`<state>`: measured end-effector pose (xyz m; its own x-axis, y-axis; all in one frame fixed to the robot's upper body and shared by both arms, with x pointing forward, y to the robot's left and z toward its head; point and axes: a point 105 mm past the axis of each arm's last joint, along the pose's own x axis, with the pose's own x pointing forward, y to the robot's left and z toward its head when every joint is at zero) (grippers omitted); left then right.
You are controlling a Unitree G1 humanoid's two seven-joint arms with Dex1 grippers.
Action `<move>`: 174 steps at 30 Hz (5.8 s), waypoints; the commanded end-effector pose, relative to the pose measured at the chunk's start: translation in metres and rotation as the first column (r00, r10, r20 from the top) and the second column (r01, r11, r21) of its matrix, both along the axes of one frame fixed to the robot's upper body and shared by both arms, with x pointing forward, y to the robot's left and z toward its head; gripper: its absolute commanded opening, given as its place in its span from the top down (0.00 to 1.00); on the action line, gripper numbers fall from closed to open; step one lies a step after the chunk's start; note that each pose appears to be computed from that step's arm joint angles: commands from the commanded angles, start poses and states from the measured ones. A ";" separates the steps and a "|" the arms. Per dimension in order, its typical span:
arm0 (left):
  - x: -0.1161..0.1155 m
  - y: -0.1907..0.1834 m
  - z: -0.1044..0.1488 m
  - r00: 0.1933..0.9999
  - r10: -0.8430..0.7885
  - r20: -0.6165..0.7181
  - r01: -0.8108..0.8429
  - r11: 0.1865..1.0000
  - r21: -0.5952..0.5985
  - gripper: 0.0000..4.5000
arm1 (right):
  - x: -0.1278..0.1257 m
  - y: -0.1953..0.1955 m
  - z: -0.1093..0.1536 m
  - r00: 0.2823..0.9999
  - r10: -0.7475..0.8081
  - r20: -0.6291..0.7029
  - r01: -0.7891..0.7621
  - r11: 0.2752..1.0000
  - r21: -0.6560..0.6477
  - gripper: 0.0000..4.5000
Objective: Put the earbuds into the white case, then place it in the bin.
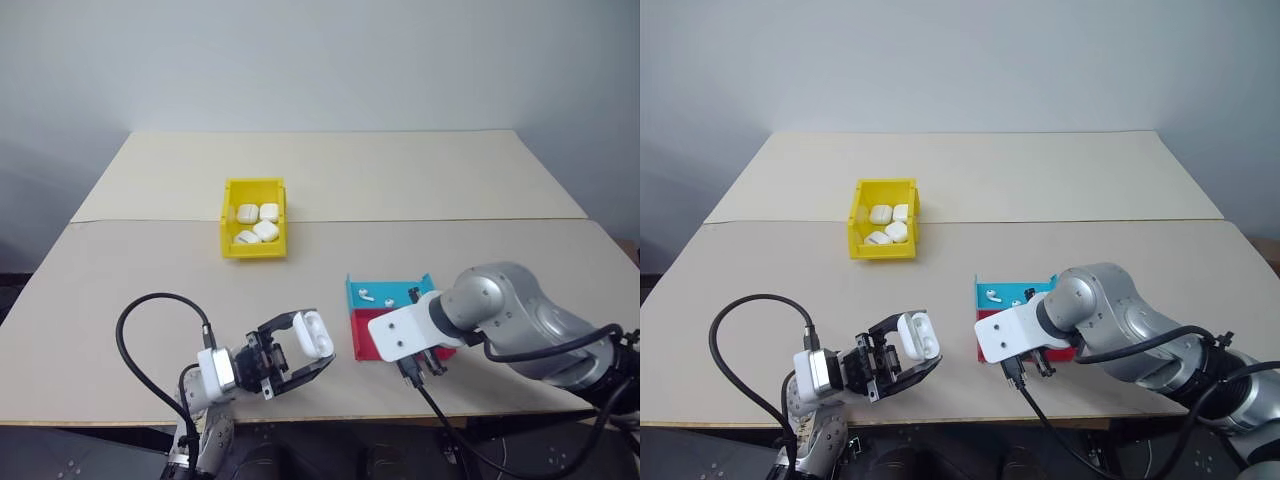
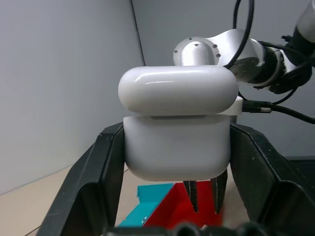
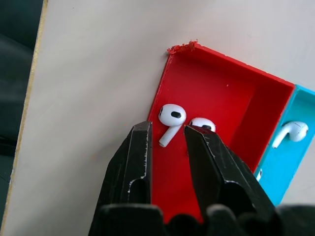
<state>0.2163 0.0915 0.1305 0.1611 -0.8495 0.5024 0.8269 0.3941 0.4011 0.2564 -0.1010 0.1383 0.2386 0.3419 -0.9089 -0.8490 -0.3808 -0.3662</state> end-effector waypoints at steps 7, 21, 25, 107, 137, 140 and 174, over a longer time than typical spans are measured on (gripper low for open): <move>-0.011 0.023 -0.015 1.000 0.028 -0.015 -0.027 0.998 0.062 0.37 | 0.004 0.007 0.000 0.997 0.047 0.060 -0.046 0.999 -0.011 0.69; -0.012 0.017 -0.010 0.998 0.052 -0.021 -0.051 0.998 0.042 0.37 | 0.006 0.010 0.004 0.995 0.048 0.086 -0.048 0.999 0.002 0.50; -0.010 0.014 -0.007 0.998 0.056 -0.024 -0.055 0.998 0.042 0.37 | 0.010 0.009 0.004 0.996 0.029 0.083 -0.029 1.000 0.000 0.50; -0.015 0.014 -0.014 0.988 0.145 -0.045 -0.138 0.983 0.124 0.37 | 0.015 0.022 -0.008 0.989 0.143 0.041 -0.143 0.990 -0.007 0.50; -0.013 0.016 -0.016 0.984 0.171 -0.051 -0.163 0.977 0.140 0.37 | 0.016 0.021 -0.013 0.986 0.161 0.046 -0.160 0.987 -0.011 0.62; -0.013 0.015 -0.016 0.984 0.171 -0.049 -0.163 0.977 0.139 0.37 | 0.016 0.021 -0.013 0.986 0.162 0.045 -0.161 0.987 -0.013 0.62; -0.001 -0.005 0.023 0.996 0.091 -0.022 -0.092 0.994 -0.058 0.37 | 0.013 0.009 0.086 0.989 -0.080 0.125 0.018 0.902 0.432 0.86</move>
